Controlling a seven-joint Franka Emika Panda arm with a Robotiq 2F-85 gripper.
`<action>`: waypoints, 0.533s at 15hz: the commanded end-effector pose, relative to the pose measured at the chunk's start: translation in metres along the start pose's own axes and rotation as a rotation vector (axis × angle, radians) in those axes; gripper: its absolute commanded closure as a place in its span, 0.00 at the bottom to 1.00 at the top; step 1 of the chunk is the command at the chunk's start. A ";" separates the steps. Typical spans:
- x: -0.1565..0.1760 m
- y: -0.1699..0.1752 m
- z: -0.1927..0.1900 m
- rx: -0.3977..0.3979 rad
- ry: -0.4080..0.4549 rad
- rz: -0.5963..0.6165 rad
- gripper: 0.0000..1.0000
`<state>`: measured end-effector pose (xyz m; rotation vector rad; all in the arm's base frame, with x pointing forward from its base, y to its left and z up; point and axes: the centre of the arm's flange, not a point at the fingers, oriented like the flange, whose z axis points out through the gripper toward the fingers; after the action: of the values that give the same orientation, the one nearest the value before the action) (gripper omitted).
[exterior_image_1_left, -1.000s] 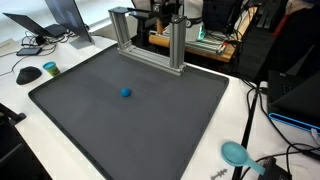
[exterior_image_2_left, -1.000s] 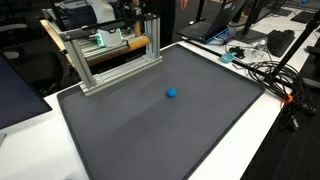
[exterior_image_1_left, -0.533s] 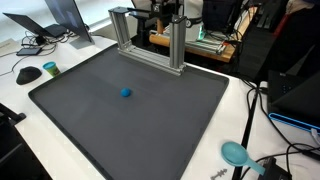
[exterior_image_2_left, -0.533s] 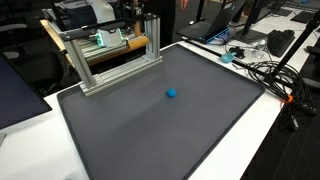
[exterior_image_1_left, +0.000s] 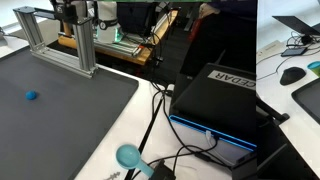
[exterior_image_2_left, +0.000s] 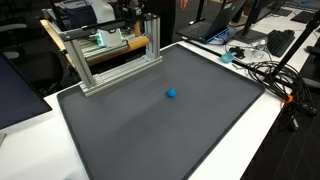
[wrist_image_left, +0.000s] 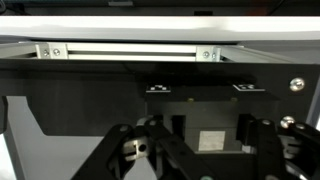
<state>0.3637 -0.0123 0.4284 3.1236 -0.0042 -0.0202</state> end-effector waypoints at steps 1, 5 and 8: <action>-0.017 0.002 0.025 0.050 0.013 -0.004 0.51; -0.019 -0.005 0.020 0.049 0.025 -0.002 0.75; -0.019 -0.007 0.015 0.037 0.025 -0.006 0.77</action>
<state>0.3559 -0.0100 0.4280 3.1533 -0.0163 0.0515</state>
